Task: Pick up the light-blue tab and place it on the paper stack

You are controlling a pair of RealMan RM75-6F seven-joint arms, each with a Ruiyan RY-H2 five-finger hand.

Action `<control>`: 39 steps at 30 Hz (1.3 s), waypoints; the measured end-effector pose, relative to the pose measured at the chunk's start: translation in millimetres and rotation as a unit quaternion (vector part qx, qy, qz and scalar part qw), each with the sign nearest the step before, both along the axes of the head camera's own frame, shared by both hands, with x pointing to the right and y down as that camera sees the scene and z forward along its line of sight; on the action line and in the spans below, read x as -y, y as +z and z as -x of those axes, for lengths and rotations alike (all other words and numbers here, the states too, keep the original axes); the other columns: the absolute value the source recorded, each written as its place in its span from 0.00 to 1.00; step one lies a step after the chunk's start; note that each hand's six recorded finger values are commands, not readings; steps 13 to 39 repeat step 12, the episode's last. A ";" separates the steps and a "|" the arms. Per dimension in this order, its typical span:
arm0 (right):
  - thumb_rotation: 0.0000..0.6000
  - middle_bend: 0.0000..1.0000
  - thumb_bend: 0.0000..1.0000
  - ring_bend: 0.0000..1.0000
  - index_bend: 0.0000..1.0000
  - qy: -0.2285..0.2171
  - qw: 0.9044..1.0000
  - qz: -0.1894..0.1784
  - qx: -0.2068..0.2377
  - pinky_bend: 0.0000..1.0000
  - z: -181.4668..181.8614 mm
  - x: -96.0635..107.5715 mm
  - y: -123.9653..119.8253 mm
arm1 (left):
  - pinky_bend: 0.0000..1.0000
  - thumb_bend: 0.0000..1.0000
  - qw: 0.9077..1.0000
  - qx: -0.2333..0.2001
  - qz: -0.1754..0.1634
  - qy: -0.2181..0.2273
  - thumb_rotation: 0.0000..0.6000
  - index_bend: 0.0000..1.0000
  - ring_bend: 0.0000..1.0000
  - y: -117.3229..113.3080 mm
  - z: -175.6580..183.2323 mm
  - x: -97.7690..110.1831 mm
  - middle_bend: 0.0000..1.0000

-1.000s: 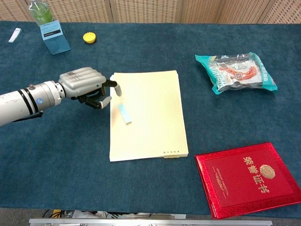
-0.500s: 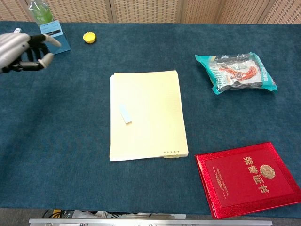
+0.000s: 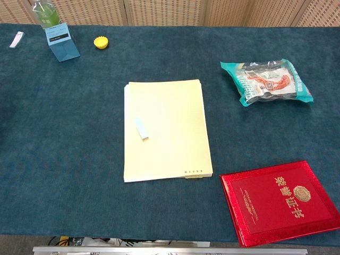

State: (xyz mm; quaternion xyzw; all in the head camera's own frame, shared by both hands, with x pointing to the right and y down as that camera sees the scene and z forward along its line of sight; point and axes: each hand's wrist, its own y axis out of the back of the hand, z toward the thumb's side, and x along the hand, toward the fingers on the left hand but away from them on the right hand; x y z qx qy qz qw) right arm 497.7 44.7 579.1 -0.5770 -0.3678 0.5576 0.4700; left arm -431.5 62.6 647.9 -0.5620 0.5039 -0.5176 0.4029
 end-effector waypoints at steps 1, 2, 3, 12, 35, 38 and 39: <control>1.00 0.38 0.13 0.37 0.16 -0.005 1.000 0.000 0.002 0.46 2.0 -1.2 0.8 | 0.41 0.43 1.000 0.002 -0.003 -0.004 1.00 0.25 0.42 -3.2 2.6 -6.4 0.43; 1.00 0.38 0.13 0.37 0.16 -0.012 1.000 0.000 0.006 0.46 4.5 -2.7 1.8 | 0.41 0.43 1.000 0.004 -0.006 -0.007 1.00 0.25 0.42 -6.5 4.8 -13.0 0.43; 1.00 0.38 0.13 0.37 0.16 -0.016 1.000 -0.001 0.008 0.46 6.3 -3.9 2.4 | 0.41 0.43 1.000 0.007 -0.007 -0.011 1.00 0.25 0.42 -10.4 7.0 -22.0 0.43; 1.00 0.38 0.13 0.37 0.16 -0.034 0.999 -0.016 0.017 0.46 13.3 -11.6 2.9 | 0.41 0.43 0.999 0.032 0.017 -0.025 1.00 0.25 0.42 -29.6 11.6 -61.0 0.43; 1.00 0.38 0.13 0.37 0.16 -0.034 0.999 -0.016 0.017 0.46 13.3 -11.6 2.9 | 0.41 0.43 0.999 0.032 0.017 -0.025 1.00 0.25 0.42 -29.6 11.6 -61.0 0.43; 1.00 0.38 0.13 0.37 0.16 -0.034 0.999 -0.016 0.017 0.46 13.3 -11.6 2.9 | 0.41 0.43 0.999 0.032 0.017 -0.025 1.00 0.25 0.42 -29.6 11.6 -61.0 0.43; 1.00 0.38 0.13 0.37 0.16 -0.034 0.999 -0.016 0.017 0.46 13.3 -11.6 2.9 | 0.41 0.43 0.999 0.032 0.017 -0.025 1.00 0.25 0.42 -29.6 11.6 -61.0 0.43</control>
